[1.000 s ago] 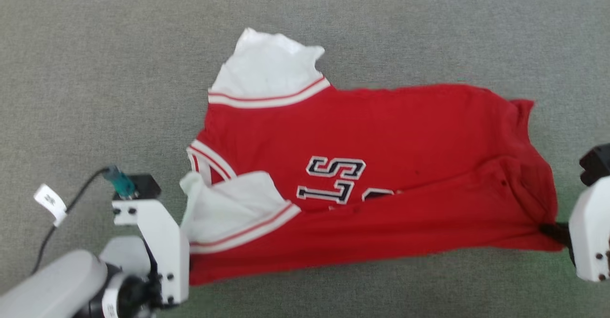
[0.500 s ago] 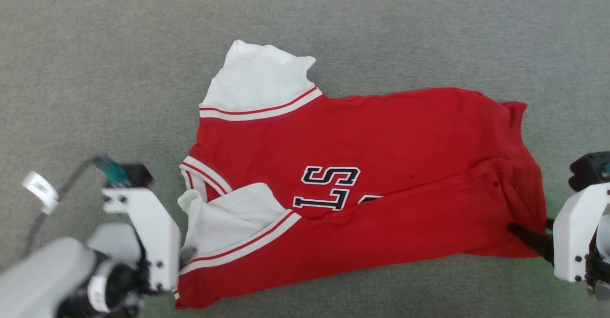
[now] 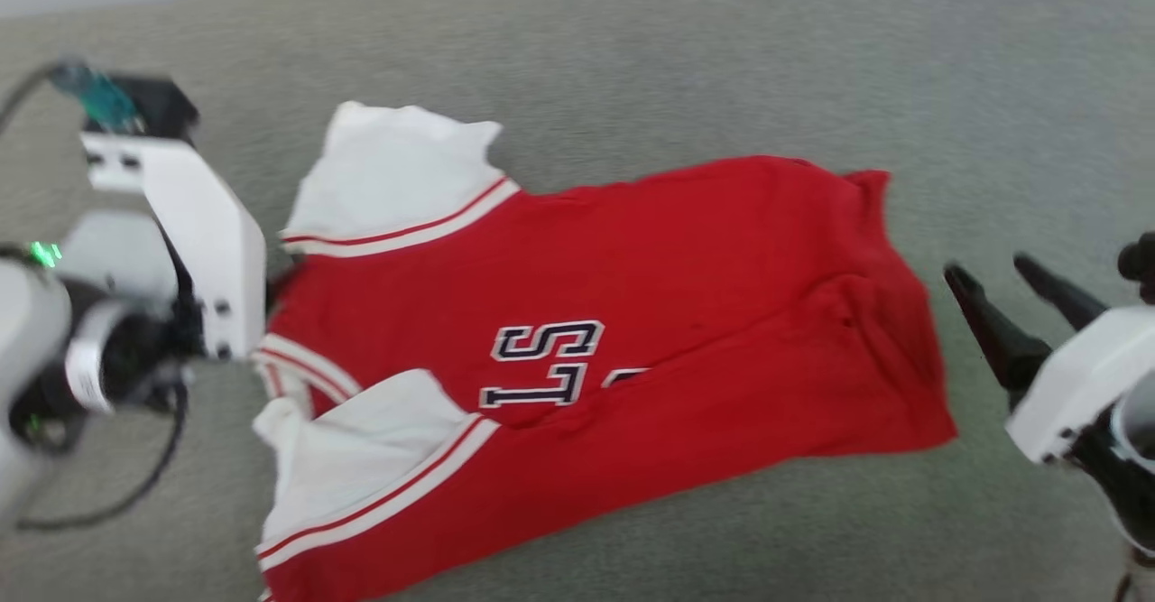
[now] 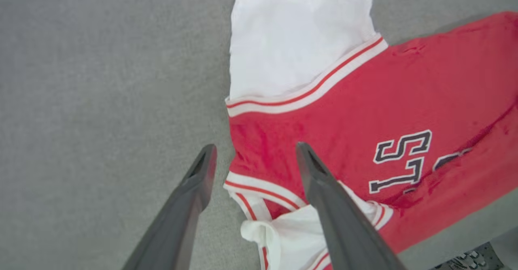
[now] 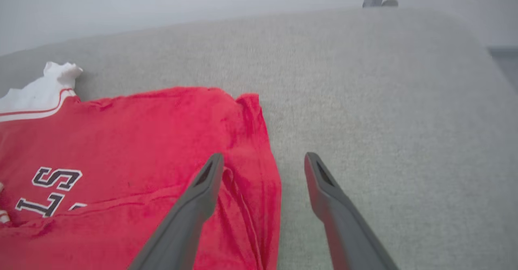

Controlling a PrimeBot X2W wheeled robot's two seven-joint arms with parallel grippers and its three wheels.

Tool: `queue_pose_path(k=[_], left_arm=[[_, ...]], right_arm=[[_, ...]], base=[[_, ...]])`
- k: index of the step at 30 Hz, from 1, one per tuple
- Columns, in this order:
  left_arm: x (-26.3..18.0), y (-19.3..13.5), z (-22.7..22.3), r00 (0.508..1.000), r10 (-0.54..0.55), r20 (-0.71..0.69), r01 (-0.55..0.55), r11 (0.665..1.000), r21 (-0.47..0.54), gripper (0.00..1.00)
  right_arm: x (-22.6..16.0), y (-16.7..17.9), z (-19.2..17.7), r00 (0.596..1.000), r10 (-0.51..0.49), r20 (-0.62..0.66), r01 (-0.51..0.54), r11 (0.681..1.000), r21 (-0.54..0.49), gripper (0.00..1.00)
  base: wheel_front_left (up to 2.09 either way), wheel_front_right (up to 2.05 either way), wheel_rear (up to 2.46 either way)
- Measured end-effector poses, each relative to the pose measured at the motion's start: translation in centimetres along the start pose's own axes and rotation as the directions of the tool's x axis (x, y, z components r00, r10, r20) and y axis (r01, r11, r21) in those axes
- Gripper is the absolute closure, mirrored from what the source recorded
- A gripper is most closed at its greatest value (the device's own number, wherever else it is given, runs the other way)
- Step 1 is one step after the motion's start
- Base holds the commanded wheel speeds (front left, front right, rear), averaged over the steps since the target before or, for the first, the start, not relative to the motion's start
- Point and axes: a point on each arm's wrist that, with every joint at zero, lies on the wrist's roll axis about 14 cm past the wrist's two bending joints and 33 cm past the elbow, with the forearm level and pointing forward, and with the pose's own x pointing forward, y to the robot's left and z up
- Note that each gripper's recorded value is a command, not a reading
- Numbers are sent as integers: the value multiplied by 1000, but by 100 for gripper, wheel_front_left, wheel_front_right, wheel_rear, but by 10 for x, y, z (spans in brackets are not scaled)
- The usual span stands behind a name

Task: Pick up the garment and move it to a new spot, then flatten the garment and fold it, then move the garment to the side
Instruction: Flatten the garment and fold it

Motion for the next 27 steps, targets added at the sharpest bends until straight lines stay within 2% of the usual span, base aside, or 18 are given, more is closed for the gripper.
queue_pose_path(k=[2, 6, 10, 15, 21, 27], left_arm=[[9, -2, 18, 1000, -7, 27, 6, 1000, 23, 0], [31, 0, 52, 997, -4, 75, 0, 998, 57, 0], [56, -1, 76, 995, -9, 95, 2, 997, 80, 0], [90, 0, 86, 998, -13, 63, 8, 998, 70, 0], [130, 2, 72, 999, -4, -44, 5, 999, 44, 0], [152, 7, 59, 992, 30, -123, -25, 999, 43, 0]], right_arm=[[-4, -2, 16, 994, -23, 103, 28, 999, -42, 0], [-15, -5, 42, 954, -66, 292, 88, 994, -62, 0], [-25, -8, 55, 912, -97, 399, 139, 987, -79, 0], [-26, -9, 43, 913, -126, 389, 163, 985, -63, 0], [-22, -18, 30, 926, -158, 343, 185, 981, -48, 0], [-6, -16, 21, 953, -138, 269, 154, 987, -40, 0]], base=[[0, 0, 0], [0, 0, 0], [0, 0, 0], [0, 0, 0], [0, 0, 0], [0, 0, 0]])
